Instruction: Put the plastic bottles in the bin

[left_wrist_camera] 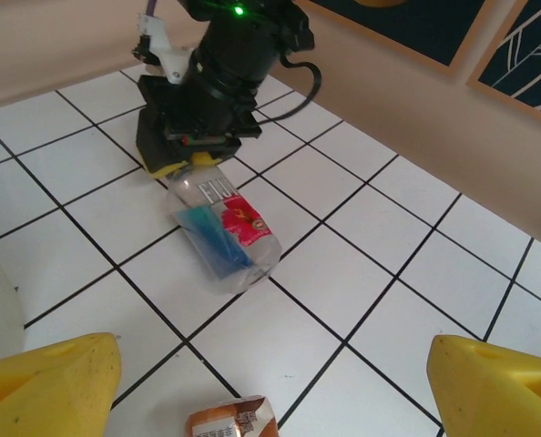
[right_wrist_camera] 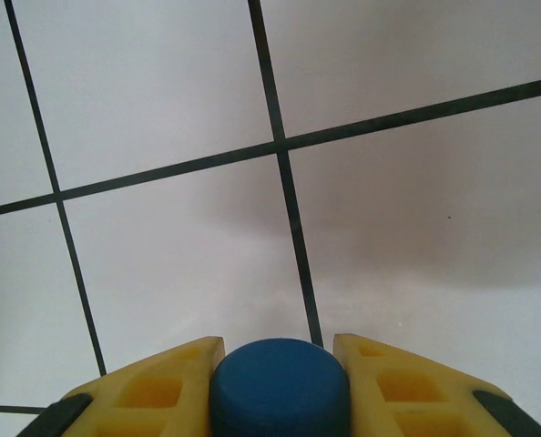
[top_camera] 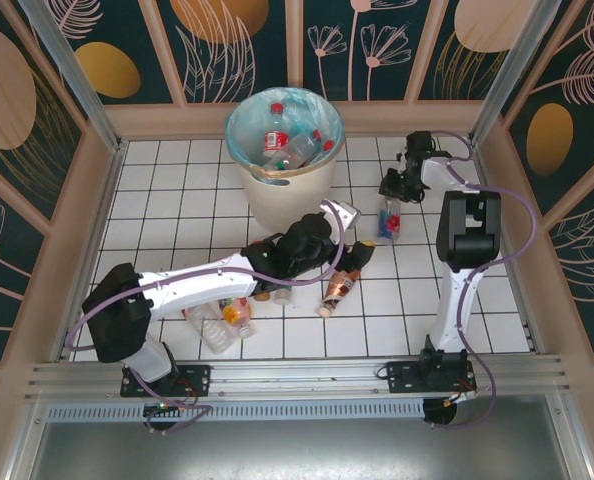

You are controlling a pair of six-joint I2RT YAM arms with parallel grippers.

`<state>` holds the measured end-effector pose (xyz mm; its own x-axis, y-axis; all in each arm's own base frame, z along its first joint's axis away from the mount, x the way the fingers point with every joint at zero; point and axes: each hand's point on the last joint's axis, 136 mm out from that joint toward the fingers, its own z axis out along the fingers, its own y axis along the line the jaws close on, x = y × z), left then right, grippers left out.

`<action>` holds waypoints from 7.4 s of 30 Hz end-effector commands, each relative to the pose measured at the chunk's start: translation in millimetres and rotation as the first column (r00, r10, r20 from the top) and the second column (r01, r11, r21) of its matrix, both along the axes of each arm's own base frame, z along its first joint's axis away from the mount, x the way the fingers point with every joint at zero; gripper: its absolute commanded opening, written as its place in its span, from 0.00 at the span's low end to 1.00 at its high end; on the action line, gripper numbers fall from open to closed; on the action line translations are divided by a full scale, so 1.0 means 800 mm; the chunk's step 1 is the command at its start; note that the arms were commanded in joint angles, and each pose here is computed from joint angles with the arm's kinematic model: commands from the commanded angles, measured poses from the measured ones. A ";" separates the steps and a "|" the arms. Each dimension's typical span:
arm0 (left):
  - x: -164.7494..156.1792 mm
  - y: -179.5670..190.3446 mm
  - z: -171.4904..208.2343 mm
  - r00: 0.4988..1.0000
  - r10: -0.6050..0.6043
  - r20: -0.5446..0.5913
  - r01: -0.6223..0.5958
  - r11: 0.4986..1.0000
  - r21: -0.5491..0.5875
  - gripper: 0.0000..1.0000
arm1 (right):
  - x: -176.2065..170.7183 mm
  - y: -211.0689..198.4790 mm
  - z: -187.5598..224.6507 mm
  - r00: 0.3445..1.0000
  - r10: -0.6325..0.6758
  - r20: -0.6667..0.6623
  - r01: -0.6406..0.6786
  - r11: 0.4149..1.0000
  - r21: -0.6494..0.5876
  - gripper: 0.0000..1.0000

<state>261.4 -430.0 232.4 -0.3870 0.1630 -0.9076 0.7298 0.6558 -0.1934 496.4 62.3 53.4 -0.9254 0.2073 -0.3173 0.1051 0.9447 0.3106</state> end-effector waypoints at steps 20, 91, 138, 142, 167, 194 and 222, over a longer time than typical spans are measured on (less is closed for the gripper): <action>0.001 0.195 0.200 0.843 0.481 0.241 -0.387 0.854 -0.349 0.96 | -0.063 0.048 0.276 0.784 0.045 0.619 0.011 0.996 -0.087 0.00; -0.033 0.396 0.164 0.547 0.820 0.170 -0.743 0.568 -0.353 0.96 | -0.015 0.441 0.418 0.218 0.326 0.920 -0.545 0.822 -0.162 0.40; -0.003 0.258 0.128 0.785 0.554 0.278 -0.543 0.831 -0.123 0.96 | -0.315 0.227 0.349 0.016 0.680 0.733 -0.519 0.632 -0.576 0.52; 0.003 0.217 0.109 0.831 0.431 0.351 -0.450 0.892 -0.029 0.97 | -0.366 0.210 0.283 -0.088 0.801 0.593 -0.597 0.434 -0.675 0.53; -0.155 0.161 -0.202 0.609 -0.792 0.043 0.519 0.439 0.734 0.97 | -0.434 0.206 0.064 -0.295 0.946 0.135 -0.680 -0.109 -0.725 0.62; -0.133 0.197 -0.152 0.638 -0.742 0.208 0.322 0.501 0.803 0.98 | -0.438 0.239 -0.004 -0.482 0.876 -0.026 -0.657 -0.380 -0.651 0.69; -0.123 0.208 -0.165 0.675 -0.719 0.165 0.288 0.463 0.838 0.98 | -0.404 0.268 -0.022 -0.414 0.906 -0.087 -0.684 -0.373 -0.627 0.68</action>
